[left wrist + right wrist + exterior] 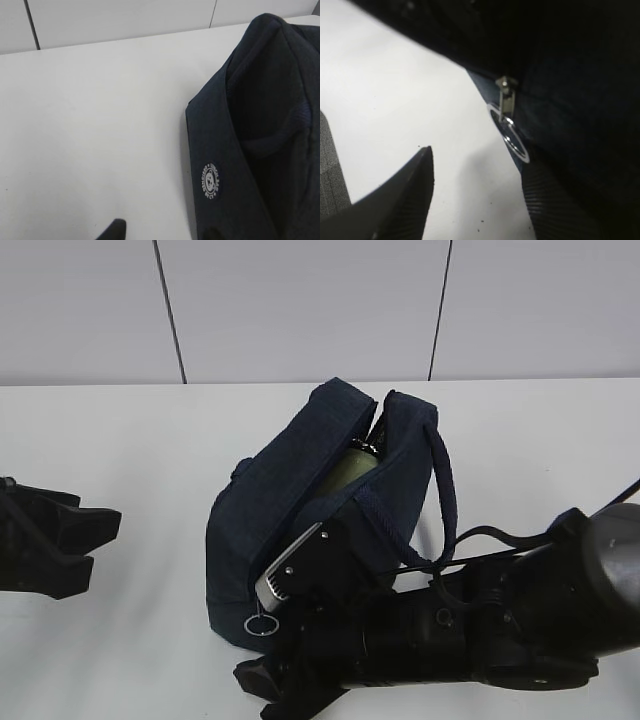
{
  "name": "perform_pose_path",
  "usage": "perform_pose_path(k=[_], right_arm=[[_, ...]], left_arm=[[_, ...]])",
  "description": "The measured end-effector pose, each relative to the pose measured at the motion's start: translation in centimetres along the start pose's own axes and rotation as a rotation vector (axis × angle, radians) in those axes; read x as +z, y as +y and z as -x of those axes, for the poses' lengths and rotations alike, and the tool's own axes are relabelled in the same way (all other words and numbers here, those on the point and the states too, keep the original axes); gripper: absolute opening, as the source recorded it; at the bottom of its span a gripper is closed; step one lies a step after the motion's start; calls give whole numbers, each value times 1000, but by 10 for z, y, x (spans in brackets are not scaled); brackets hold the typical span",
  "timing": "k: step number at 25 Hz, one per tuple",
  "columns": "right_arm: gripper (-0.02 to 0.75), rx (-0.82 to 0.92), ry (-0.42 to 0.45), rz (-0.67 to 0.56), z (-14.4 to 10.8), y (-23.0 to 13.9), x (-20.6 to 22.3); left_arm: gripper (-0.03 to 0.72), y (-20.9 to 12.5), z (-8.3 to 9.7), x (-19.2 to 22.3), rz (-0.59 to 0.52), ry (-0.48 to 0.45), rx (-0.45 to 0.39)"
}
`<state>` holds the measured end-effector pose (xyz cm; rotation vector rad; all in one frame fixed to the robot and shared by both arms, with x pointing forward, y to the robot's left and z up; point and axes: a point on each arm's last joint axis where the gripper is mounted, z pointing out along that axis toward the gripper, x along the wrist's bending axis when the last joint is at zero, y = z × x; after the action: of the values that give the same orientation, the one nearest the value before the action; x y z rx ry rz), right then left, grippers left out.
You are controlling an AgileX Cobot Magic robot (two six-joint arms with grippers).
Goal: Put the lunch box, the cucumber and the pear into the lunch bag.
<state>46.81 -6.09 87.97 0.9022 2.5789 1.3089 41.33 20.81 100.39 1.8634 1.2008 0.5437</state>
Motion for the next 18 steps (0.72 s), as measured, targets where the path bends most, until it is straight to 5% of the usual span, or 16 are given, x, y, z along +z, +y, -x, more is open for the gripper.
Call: perform_pose_path(k=[18], right_arm=[[444,-36,-53,-23,3,5,-7]], left_arm=[[287,0,0,0,0,0,0]])
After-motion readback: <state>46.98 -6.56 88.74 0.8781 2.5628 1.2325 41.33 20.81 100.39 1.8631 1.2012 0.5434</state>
